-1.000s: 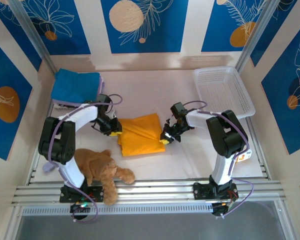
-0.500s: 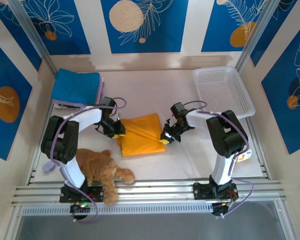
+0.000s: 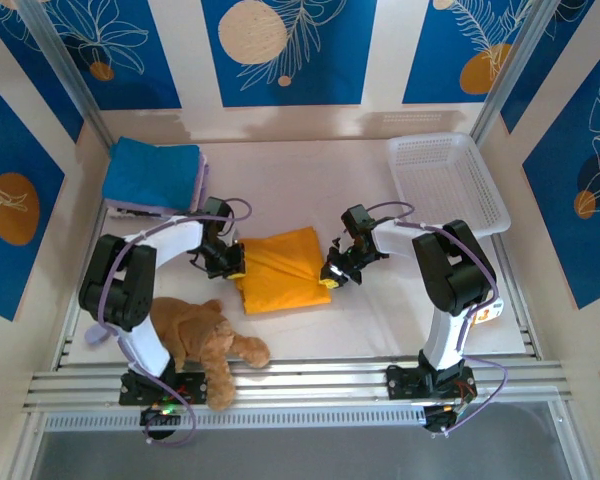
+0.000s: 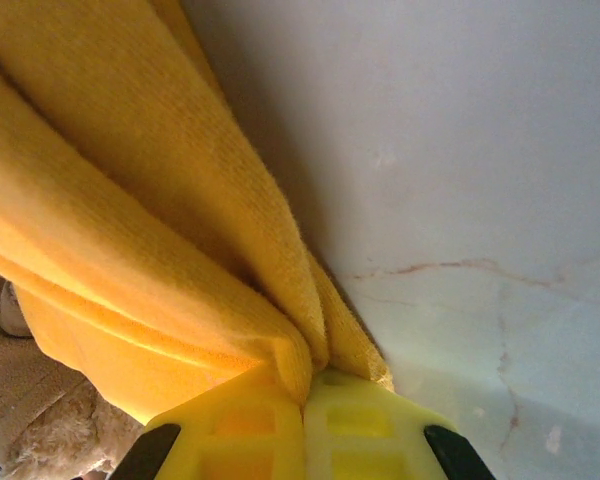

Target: Fold and stack the t-shirts

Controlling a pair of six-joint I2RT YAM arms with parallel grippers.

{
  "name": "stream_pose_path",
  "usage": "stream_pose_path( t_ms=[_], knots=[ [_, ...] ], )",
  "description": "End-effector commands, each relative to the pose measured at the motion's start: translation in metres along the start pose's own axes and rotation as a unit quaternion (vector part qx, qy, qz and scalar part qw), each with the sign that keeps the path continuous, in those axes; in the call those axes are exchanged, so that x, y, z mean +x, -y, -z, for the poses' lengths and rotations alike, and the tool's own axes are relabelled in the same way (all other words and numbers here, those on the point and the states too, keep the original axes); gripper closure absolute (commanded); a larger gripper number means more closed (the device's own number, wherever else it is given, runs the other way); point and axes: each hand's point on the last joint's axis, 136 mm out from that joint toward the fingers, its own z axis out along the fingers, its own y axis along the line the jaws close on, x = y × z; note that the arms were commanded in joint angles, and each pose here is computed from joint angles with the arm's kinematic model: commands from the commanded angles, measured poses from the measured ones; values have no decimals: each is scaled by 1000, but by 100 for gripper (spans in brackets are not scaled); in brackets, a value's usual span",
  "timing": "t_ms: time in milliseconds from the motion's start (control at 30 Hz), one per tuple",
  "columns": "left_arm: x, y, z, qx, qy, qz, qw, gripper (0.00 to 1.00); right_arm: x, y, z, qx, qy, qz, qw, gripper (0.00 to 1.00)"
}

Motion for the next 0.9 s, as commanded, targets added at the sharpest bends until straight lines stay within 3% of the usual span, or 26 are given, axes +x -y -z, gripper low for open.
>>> stream_pose_path(
  t_ms=[0, 300, 367, 600, 867],
  knots=[
    [-1, 11, 22, 1, 24, -15, 1000, 100, 2, 39, -10, 65, -4, -33, 997, 100],
    [9, 6, 35, -16, 20, -20, 999, 100, 2, 41, -12, 64, -6, -38, 997, 100],
    [12, 6, 30, -7, 14, -18, 1000, 89, 2, 40, -12, 62, -6, -36, 997, 100],
    [14, 15, 1, 48, -7, 8, 999, 72, 2, 37, -10, 62, -5, -34, 997, 100],
    [15, 14, 9, 40, 2, 1, 999, 81, 2, 39, -12, 63, -8, -33, 997, 100]
  ],
)
